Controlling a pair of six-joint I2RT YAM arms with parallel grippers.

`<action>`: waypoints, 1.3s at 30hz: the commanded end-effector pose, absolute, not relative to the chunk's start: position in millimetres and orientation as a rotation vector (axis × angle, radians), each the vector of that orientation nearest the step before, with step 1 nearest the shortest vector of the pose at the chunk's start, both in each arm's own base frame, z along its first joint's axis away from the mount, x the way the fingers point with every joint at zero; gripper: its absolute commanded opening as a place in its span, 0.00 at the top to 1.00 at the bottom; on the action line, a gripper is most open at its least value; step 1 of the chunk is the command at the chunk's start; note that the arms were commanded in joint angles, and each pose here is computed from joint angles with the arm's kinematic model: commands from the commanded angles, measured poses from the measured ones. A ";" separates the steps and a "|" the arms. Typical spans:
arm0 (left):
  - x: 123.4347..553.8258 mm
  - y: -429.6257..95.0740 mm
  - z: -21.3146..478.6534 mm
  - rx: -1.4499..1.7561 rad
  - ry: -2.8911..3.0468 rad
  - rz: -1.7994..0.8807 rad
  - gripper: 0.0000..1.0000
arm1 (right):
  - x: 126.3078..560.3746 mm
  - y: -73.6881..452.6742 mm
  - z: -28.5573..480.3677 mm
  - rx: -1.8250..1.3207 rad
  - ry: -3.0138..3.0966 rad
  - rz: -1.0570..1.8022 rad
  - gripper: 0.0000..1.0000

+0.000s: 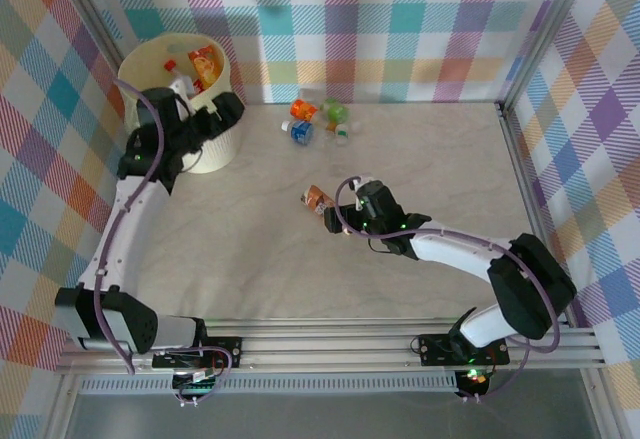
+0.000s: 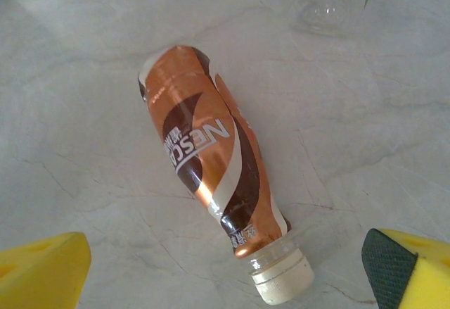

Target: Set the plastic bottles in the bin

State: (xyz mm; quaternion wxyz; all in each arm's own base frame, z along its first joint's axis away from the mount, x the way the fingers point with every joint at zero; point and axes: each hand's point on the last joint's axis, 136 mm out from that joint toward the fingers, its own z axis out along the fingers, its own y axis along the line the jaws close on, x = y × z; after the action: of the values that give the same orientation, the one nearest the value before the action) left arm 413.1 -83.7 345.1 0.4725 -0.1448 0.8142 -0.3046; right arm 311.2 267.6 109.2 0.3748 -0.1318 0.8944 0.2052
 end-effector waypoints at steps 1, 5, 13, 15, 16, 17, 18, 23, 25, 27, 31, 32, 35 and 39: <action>394.0 -82.5 344.7 -0.354 1.966 -0.716 0.00 | 314.2 274.7 103.9 -0.430 2.274 0.501 0.00; 381.8 -74.9 329.4 -0.369 1.990 -0.660 0.00 | 311.6 282.5 88.7 -0.586 2.306 0.468 0.01; 376.0 -73.7 312.0 -0.369 2.058 -0.630 0.00 | 316.8 282.1 60.6 -0.710 2.356 0.363 0.09; 374.7 -76.0 309.3 -0.352 2.071 -0.636 0.00 | 319.7 279.7 53.5 -0.703 2.385 0.325 0.13; 374.1 -76.5 307.6 -0.347 2.079 -0.634 0.00 | 322.0 276.9 49.0 -0.692 2.406 0.295 0.14; 373.3 -75.9 306.9 -0.349 2.082 -0.632 0.00 | 323.7 274.6 45.2 -0.682 2.426 0.276 0.15; 372.8 -76.0 305.6 -0.348 2.088 -0.629 0.00 | 324.9 273.0 41.3 -0.676 2.444 0.264 0.17; 370.9 -76.3 301.4 -0.351 2.105 -0.629 0.00 | 326.3 275.8 34.5 -0.682 2.452 0.281 0.24; 370.9 -77.3 296.5 -0.361 2.114 -0.641 0.00 | 328.0 276.2 30.8 -0.682 2.458 0.272 0.27; 371.1 -80.6 290.9 -0.364 2.125 -0.665 0.00 | 328.9 275.9 26.4 -0.684 2.470 0.261 0.30; 371.1 -83.4 283.6 -0.379 2.145 -0.690 0.00 | 331.1 275.7 22.8 -0.687 2.474 0.243 0.36; 371.0 -83.6 282.2 -0.390 2.146 -0.695 0.00 | 331.4 275.9 23.1 -0.692 2.471 0.241 0.39; 371.8 -86.0 276.7 -0.414 2.138 -0.731 0.00 | 332.0 274.4 25.7 -0.704 2.466 0.227 0.47; 372.2 -88.7 268.9 -0.435 2.158 -0.754 0.00 | 330.7 273.8 33.5 -0.699 2.445 0.239 0.57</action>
State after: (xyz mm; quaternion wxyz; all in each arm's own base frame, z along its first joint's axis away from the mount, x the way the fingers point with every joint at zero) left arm 371.2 -83.3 269.9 0.4037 -0.1670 0.8550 -0.2794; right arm 326.2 275.0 20.9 0.2770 -0.2628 0.9198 0.0903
